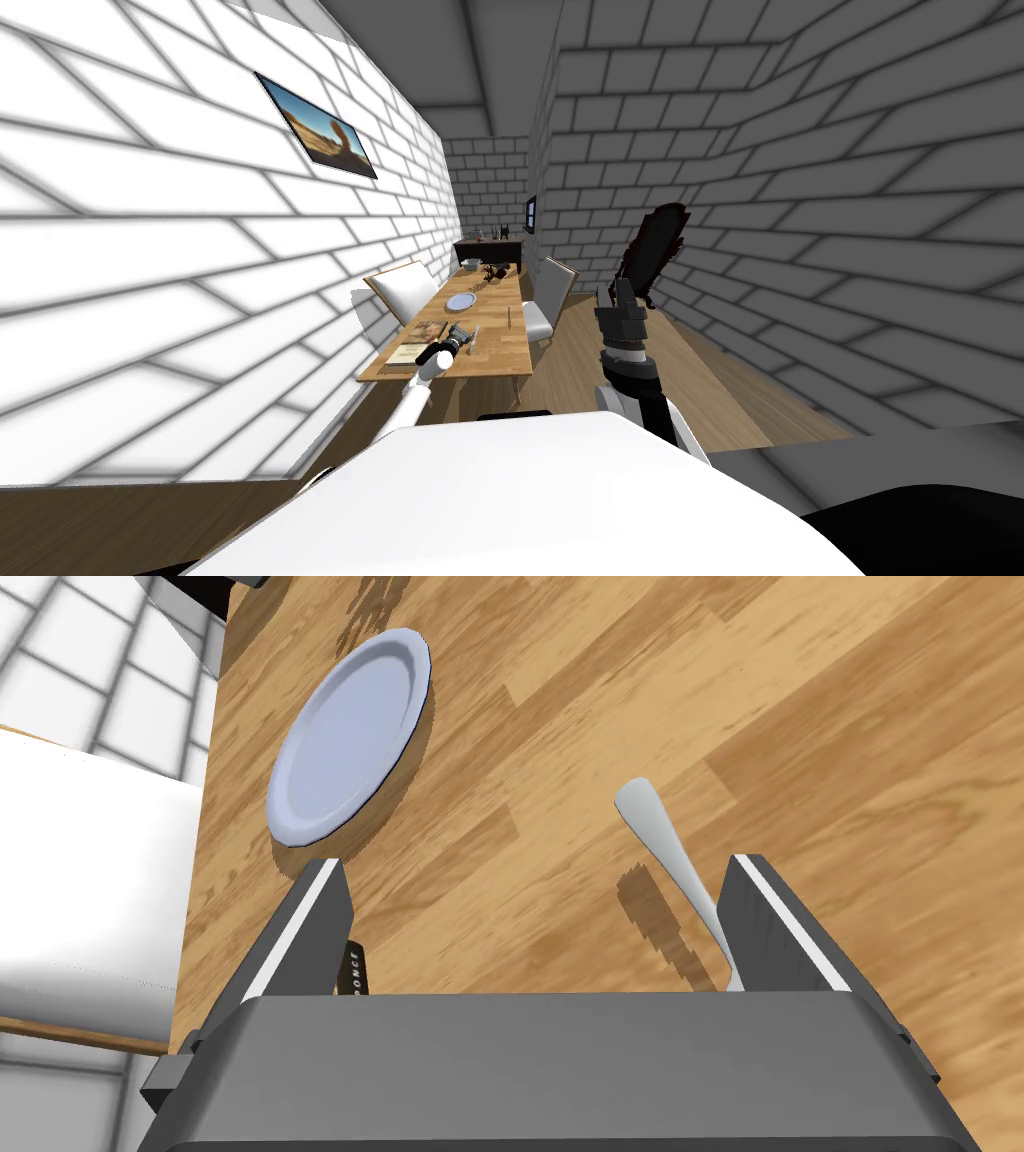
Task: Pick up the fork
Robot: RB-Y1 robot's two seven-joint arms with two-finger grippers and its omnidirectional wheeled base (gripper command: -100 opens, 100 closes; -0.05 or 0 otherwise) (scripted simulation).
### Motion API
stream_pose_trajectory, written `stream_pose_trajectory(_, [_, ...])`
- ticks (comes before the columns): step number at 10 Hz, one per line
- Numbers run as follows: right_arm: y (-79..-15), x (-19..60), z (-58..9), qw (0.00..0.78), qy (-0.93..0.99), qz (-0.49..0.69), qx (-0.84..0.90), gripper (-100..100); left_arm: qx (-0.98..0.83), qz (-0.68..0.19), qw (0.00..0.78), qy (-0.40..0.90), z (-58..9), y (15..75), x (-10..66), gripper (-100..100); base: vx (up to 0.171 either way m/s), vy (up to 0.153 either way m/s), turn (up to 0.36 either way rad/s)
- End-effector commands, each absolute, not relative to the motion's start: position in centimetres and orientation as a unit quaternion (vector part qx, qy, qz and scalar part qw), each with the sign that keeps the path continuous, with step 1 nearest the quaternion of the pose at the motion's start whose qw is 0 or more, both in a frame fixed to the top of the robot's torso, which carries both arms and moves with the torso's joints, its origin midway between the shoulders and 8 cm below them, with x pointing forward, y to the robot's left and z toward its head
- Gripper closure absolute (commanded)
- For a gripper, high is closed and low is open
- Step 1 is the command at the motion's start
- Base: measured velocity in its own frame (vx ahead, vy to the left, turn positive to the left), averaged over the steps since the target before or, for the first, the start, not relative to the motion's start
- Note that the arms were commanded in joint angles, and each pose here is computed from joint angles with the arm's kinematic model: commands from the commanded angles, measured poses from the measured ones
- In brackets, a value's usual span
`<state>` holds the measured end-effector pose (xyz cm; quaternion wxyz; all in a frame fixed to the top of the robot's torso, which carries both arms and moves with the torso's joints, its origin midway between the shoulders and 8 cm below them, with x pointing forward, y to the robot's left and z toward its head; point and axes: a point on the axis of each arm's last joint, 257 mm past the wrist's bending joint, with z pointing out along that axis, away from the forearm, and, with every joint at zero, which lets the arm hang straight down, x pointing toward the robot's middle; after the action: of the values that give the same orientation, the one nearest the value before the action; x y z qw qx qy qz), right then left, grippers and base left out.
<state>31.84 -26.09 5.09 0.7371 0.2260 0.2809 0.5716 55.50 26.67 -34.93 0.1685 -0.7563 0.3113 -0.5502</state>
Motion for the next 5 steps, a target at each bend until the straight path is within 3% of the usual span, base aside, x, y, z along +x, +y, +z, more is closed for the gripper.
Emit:
stream_pose_trajectory(1, [-26.1,31.8,5.1,0.737,0.281,0.572,0.226,0,-0.766,-0.544,0.151,0.308,-35.4,26.6,56.2,-100,0.012,-0.019,-0.011])
stream_pose_trajectory(5, [-26.1,31.8,5.1,0.737,0.281,0.572,0.226,0,-0.790,-0.516,0.132,0.303,-38.4,27.1,55.7,-100,0.006,-0.014,-0.005])
